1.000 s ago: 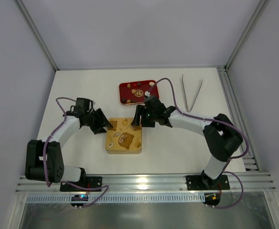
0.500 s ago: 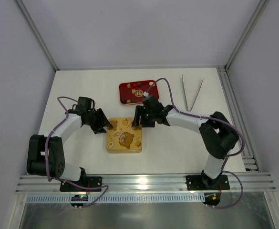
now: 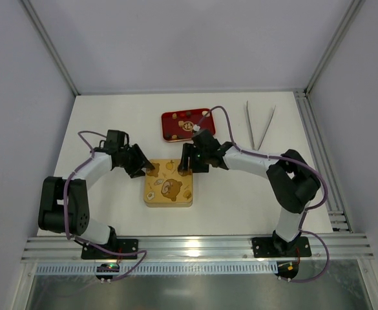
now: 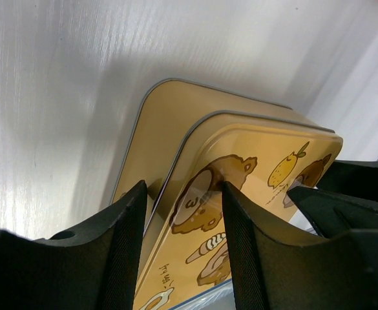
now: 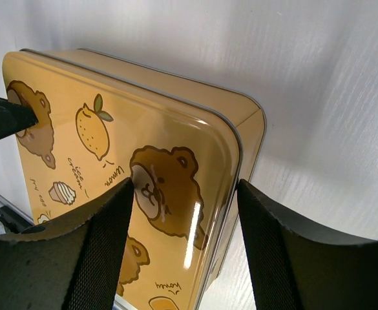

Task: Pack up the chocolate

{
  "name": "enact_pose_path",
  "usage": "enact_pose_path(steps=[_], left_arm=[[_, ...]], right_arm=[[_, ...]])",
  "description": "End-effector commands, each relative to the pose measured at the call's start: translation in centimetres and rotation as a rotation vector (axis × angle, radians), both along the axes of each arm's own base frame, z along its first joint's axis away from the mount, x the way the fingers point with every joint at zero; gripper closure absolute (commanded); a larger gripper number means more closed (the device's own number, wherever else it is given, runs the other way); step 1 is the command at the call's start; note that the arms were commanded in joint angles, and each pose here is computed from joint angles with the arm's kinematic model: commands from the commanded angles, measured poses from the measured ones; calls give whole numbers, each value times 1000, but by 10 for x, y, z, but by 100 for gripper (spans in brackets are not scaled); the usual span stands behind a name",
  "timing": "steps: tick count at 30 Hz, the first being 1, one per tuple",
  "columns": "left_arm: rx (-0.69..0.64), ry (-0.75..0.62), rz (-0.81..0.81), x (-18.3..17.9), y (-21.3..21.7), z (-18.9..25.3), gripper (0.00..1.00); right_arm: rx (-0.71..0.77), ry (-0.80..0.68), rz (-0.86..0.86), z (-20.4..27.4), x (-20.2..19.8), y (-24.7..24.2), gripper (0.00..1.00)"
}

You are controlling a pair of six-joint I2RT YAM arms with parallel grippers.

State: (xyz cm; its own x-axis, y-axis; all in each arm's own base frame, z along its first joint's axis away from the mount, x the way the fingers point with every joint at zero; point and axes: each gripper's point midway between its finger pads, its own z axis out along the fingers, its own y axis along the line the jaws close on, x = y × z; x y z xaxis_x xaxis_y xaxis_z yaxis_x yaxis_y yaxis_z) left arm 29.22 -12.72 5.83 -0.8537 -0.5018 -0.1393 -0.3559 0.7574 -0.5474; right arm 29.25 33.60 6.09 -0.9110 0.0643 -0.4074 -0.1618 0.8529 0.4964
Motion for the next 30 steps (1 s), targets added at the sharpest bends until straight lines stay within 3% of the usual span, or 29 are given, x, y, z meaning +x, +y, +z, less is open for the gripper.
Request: enact_pose_path(steps=[1,7,24,30], left_arm=[[162,133,42,-23,25,-48,53],[184,159,28,-33,15,-62,55],[133,110,-31,-33,-39,-63,60],[179,81,-63,-32,-32,-62,63]], right_arm=[[-45,10,2,-16,5,-5,35],[-39,51,-8,-28,8,-10,45],[-42,66,-72,-32,5,-47,47],[-71,73,-84,-37,5,-54,47]])
